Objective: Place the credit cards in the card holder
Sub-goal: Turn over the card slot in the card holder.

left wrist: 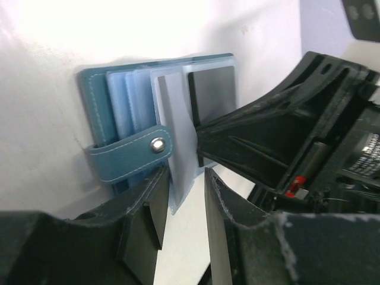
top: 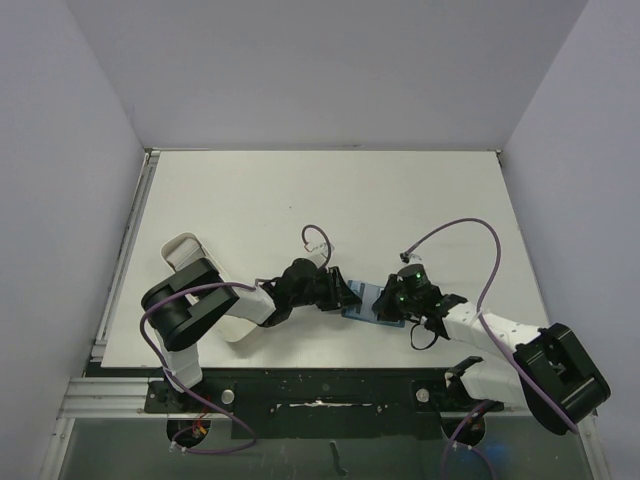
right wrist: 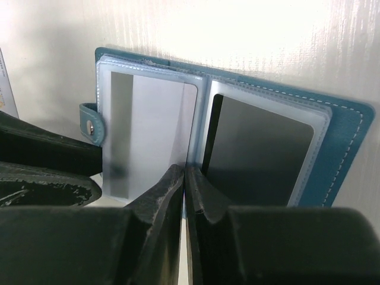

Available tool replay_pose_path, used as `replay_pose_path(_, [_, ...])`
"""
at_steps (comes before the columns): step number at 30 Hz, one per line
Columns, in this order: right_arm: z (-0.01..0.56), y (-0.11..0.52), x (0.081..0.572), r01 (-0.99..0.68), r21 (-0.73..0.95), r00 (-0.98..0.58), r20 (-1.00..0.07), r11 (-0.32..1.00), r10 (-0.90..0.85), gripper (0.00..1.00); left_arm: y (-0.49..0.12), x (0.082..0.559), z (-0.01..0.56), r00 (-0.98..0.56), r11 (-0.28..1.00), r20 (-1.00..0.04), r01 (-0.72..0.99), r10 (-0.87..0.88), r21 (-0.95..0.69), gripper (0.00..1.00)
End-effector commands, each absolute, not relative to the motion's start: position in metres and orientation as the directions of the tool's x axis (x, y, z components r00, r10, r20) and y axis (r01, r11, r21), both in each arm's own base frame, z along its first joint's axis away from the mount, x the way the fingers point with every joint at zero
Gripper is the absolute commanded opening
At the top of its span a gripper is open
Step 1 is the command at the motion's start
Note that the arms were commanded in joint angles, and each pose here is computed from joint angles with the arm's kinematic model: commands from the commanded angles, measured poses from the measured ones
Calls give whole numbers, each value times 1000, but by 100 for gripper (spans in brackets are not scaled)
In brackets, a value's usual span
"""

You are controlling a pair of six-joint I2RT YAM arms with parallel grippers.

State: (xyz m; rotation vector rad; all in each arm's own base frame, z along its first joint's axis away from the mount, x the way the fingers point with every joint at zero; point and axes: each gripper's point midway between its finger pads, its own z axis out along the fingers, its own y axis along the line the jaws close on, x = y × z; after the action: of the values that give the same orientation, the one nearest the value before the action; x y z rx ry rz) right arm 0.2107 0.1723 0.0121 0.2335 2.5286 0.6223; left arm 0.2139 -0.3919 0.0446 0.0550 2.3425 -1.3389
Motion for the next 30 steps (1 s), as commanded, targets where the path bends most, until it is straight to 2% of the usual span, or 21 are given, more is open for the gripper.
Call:
replay_pose_path(1, [-14,158,192,83,418,-874,-406,905,267,7,-414,211,92,-899,348,-383,296,-214,-890,29])
replay_pose_path(7, [-11,159,193,81,425,-871,-409,902,271,7,-418,209,99,-908,296,-354,283,-225,-912,24])
replay_pose_path(14, [8,161,202,57,437,-847,-455,898,275,13,-415,213,95,-895,350,-387,297,-224,-889,18])
replay_pose_path(22, [35,158,212,32,444,-803,-522,896,287,22,-425,213,101,-886,348,-419,336,-198,-875,23])
replay_pose_path(30, [33,154,211,48,426,-804,-520,903,288,22,-432,213,104,-877,358,-446,364,-177,-860,25])
